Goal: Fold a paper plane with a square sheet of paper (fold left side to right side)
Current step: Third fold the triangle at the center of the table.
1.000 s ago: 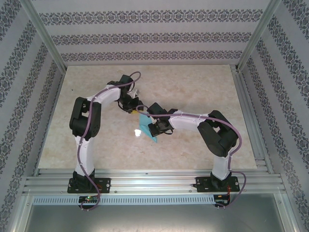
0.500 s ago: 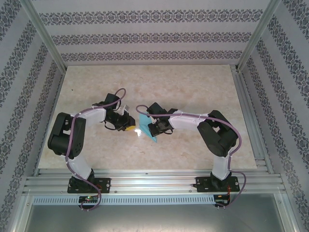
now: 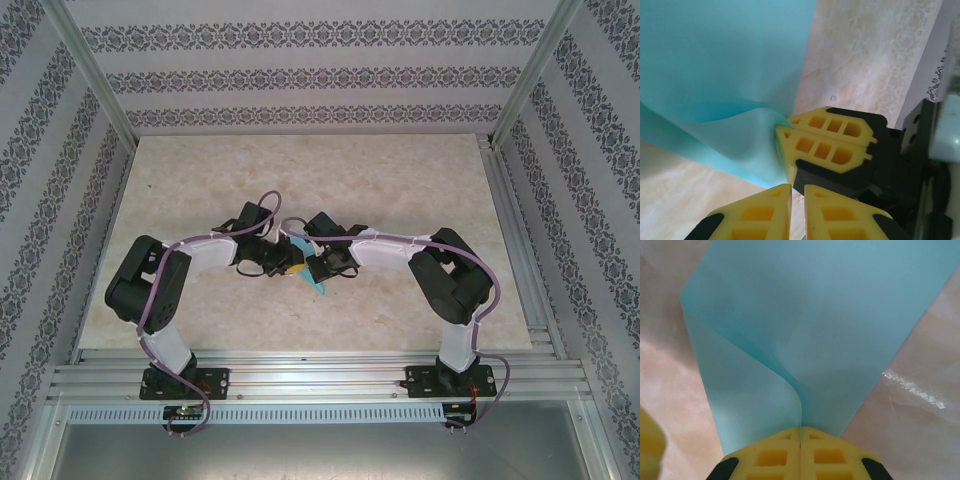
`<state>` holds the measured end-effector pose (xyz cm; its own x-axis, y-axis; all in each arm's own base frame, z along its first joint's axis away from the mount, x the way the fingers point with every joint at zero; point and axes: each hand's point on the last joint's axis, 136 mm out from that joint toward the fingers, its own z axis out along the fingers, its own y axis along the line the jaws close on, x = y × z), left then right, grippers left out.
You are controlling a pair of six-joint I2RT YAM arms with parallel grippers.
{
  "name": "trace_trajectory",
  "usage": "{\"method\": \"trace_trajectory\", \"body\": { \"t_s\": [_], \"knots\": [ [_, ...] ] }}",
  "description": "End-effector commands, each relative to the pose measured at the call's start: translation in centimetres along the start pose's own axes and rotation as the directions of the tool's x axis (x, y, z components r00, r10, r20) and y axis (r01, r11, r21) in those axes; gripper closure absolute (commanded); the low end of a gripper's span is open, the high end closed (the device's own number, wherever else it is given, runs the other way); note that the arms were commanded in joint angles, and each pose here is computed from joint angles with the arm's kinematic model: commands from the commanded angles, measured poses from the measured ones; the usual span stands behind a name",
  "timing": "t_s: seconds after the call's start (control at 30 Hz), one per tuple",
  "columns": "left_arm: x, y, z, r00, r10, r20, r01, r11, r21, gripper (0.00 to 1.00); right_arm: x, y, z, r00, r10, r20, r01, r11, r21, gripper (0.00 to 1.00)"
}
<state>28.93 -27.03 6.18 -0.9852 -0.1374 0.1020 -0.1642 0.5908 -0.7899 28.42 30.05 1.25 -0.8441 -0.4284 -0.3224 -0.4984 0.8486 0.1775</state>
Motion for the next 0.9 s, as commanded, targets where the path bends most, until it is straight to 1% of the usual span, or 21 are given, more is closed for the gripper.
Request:
{"method": "trace_trajectory", "body": {
  "t_s": [0.0, 0.33, 0.87],
  "knots": [
    [-1.0, -0.1, 1.0, 0.999, -0.023, 0.041, 0.022, 1.000, 0.013, 0.86, 2.9, -0.1, 2.3, 0.995, -0.019, -0.100, 0.021, 1.000, 0.010, 1.00],
    [-1.1, 2.5, 1.8, 0.995, -0.070, 0.071, 0.075, 0.995, -0.070, 0.86, 2.7, 0.0, 2.3, 0.995, -0.020, -0.096, 0.020, 1.000, 0.005, 1.00],
    [-0.8, 4.1, 2.2, 0.995, -0.080, 0.064, 0.088, 0.989, -0.122, 0.85, 2.0, 0.2, 2.3, 0.996, -0.011, -0.084, 0.010, 1.000, -0.002, 1.00]
  ]
}}
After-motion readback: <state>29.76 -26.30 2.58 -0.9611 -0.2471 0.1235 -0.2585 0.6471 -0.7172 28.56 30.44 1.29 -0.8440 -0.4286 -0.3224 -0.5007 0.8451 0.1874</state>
